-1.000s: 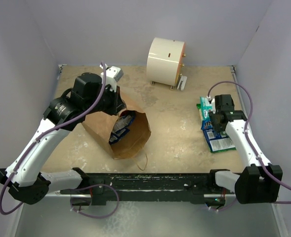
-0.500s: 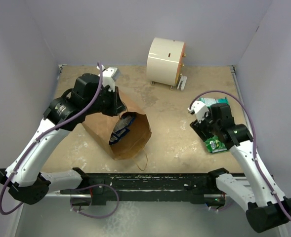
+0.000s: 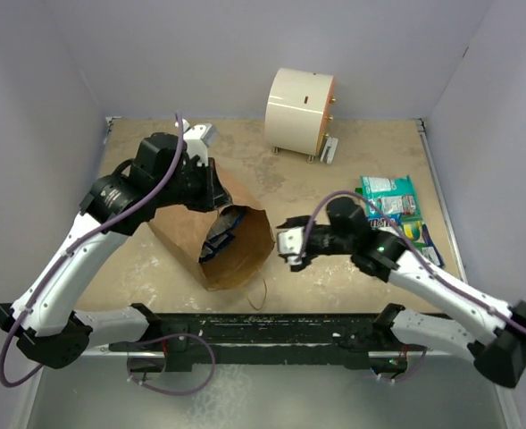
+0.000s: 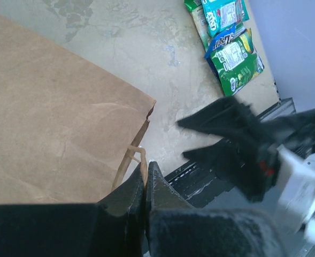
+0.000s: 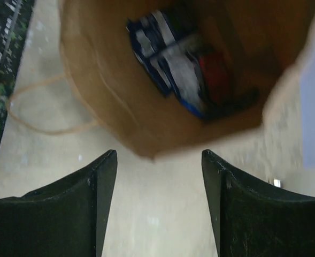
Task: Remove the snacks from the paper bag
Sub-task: Take out the snack from the paper bag.
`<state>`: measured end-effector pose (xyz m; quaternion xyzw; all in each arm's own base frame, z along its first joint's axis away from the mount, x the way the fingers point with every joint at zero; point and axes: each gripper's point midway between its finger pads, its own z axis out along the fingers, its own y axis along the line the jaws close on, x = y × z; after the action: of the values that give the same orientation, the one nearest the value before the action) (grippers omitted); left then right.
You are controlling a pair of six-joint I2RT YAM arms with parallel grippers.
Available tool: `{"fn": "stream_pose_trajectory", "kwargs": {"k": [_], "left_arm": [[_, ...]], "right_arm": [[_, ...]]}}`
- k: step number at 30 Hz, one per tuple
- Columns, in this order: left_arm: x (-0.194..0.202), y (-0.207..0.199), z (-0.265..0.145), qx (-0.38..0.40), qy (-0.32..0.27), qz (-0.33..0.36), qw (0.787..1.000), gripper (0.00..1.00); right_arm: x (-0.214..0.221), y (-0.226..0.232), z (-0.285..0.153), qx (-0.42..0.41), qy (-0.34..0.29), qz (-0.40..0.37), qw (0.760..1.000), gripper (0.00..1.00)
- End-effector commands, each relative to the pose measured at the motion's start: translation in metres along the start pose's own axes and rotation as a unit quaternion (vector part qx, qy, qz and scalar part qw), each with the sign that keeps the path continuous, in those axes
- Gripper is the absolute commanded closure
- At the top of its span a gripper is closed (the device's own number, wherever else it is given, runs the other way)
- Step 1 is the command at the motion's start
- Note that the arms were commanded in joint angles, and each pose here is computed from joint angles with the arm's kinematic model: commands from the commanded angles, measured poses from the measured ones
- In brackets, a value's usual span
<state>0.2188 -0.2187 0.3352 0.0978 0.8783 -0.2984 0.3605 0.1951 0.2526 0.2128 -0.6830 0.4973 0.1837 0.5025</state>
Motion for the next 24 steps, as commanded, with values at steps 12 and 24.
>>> {"fn": "stream_pose_trajectory", "kwargs": {"k": [12, 24], "left_arm": [[-0.017, -0.009, -0.005, 0.005, -0.007, 0.01, 1.0, 1.0], [-0.026, -0.015, -0.016, 0.015, -0.01, 0.048, 0.999, 1.0]], "right_arm": [[-0.021, -0.018, 0.178, -0.017, -0.057, -0.199, 0.978, 0.43], [0.015, 0.005, 0.233, -0.07, -0.019, -0.248, 0.966, 0.47]]}}
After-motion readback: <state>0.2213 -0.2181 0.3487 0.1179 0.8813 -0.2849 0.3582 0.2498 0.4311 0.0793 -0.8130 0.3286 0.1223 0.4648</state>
